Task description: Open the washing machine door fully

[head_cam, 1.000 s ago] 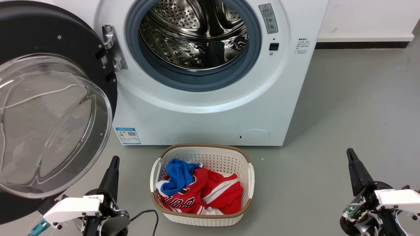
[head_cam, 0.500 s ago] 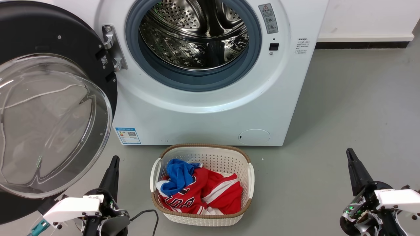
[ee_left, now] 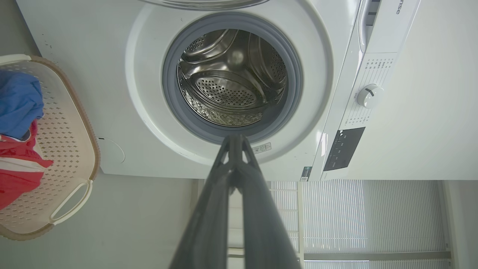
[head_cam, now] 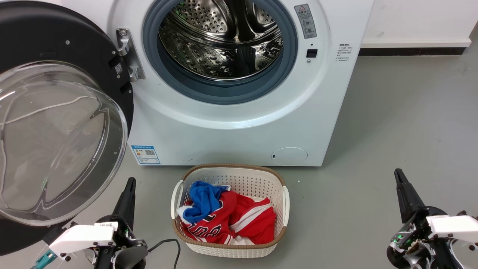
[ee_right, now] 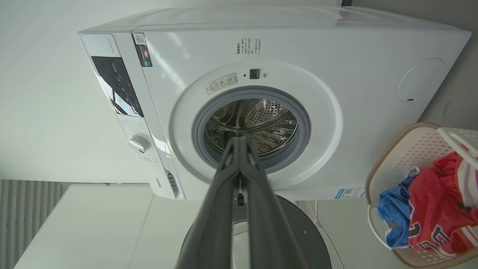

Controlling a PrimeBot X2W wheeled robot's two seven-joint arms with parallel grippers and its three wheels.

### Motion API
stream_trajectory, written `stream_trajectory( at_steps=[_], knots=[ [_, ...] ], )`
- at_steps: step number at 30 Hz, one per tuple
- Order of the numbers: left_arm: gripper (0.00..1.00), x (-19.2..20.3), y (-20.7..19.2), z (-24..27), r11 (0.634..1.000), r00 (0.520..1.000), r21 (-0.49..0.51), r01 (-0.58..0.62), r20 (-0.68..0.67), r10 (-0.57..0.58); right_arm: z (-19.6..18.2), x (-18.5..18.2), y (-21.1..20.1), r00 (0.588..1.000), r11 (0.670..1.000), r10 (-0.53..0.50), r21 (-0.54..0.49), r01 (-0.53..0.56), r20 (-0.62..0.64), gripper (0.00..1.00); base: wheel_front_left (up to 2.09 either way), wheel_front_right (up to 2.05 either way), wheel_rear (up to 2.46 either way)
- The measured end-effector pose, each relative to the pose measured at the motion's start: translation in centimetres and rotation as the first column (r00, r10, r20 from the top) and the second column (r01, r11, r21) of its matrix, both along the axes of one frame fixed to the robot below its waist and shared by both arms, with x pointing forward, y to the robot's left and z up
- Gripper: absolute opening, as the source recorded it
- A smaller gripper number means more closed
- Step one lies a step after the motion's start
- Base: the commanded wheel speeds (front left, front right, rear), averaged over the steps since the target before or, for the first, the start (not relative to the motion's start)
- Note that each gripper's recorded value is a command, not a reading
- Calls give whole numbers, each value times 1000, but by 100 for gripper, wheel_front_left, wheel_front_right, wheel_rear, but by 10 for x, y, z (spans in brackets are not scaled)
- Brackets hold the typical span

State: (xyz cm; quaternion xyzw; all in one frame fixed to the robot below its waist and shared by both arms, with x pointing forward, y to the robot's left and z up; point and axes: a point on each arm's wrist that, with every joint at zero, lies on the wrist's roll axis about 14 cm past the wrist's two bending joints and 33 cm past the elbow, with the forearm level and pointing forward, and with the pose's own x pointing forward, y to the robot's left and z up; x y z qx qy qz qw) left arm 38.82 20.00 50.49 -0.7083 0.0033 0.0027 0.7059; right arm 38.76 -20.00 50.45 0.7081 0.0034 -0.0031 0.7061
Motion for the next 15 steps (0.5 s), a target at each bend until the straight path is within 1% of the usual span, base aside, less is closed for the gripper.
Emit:
stream_trajectory(
  at_steps=[15],
  knots=[
    [0,0,0,0,1000,1000,0,0,0,0,0,0,0,1000,1000,0,2,0,0,0,0,0,0]
  ],
)
